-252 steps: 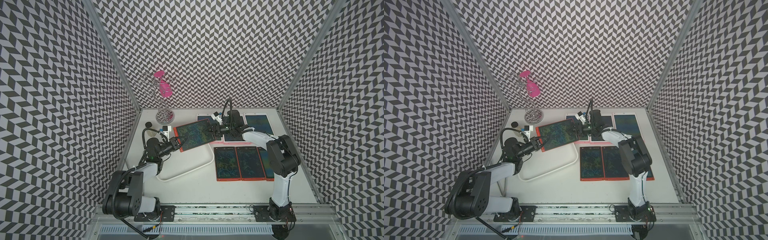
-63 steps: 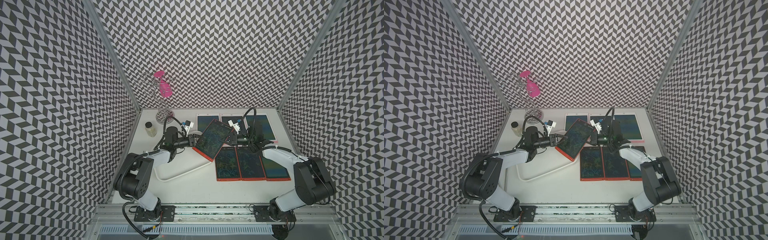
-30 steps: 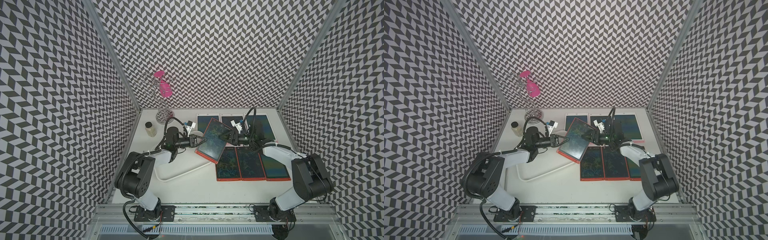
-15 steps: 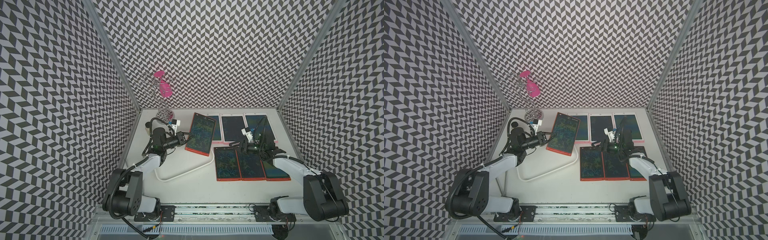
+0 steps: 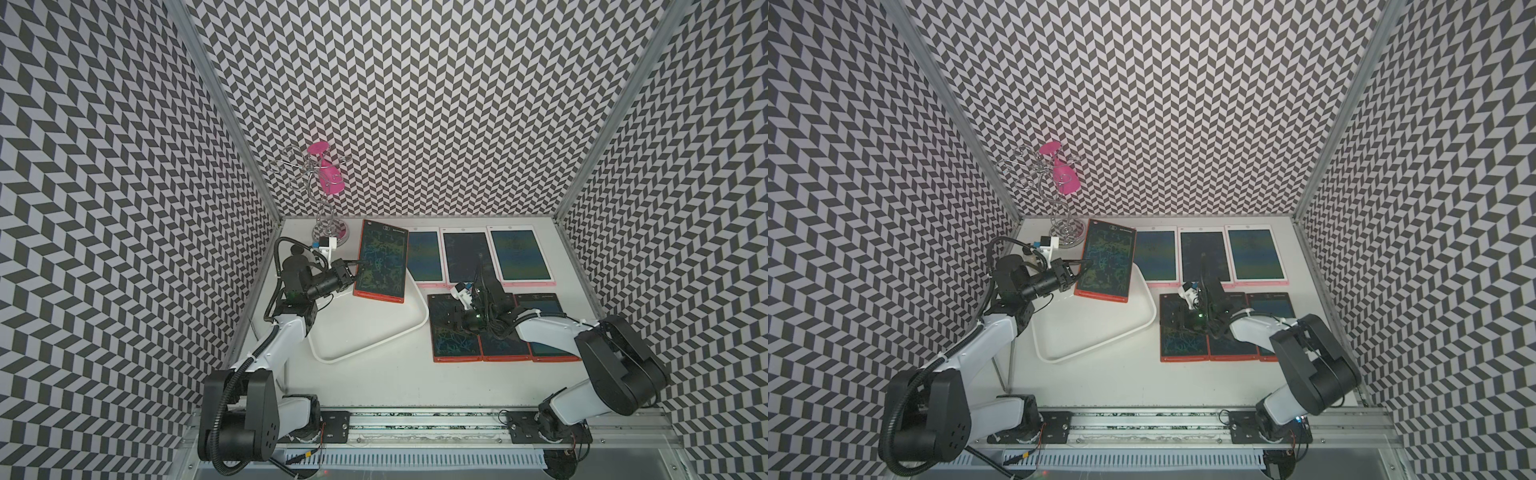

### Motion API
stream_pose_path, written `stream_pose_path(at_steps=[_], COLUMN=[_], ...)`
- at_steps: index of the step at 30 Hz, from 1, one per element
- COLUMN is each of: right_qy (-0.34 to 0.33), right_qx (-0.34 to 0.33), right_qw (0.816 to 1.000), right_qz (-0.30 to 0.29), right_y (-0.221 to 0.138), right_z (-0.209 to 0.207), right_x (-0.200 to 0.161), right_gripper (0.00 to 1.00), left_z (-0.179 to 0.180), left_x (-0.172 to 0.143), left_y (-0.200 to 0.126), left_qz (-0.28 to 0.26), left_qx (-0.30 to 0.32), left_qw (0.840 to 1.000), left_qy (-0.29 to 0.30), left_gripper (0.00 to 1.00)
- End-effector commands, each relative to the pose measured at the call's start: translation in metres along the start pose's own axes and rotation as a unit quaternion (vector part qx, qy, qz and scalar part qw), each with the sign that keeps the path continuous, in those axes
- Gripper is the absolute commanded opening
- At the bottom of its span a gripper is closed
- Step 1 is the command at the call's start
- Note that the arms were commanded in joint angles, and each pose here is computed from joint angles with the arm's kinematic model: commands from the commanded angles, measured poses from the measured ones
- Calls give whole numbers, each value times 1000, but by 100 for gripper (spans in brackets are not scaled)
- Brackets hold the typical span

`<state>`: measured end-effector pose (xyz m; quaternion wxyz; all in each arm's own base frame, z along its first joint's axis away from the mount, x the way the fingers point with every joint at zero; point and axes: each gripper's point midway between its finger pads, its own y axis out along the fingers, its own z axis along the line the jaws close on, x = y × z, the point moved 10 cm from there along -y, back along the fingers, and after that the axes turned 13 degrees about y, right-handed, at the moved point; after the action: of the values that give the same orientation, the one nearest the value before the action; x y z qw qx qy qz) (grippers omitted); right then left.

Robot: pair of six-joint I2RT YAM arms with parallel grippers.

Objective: Take out the writing tablet from the storage box
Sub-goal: Adjust the storage box at the center of the board.

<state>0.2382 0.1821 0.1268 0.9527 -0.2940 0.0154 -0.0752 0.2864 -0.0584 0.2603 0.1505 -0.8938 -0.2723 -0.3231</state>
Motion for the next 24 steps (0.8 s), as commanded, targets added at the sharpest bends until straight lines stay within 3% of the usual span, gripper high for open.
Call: stream_pose_path(at_steps=[1,24], right_qy=[-36,-46], right_qx=[37,51], right_qw=[998,997], right_qz=[-24,20], right_y=[3,59], right_z=[22,57], right_x=[9,25], right_gripper=[58,56], left_z=[-4,6], left_x=[4,2], left_y=[-9,-44], left_qz=[-10,-64], left_qx=[-7,25], left_qw=[1000,997], left_qy=[2,-21], left_gripper=[0,0])
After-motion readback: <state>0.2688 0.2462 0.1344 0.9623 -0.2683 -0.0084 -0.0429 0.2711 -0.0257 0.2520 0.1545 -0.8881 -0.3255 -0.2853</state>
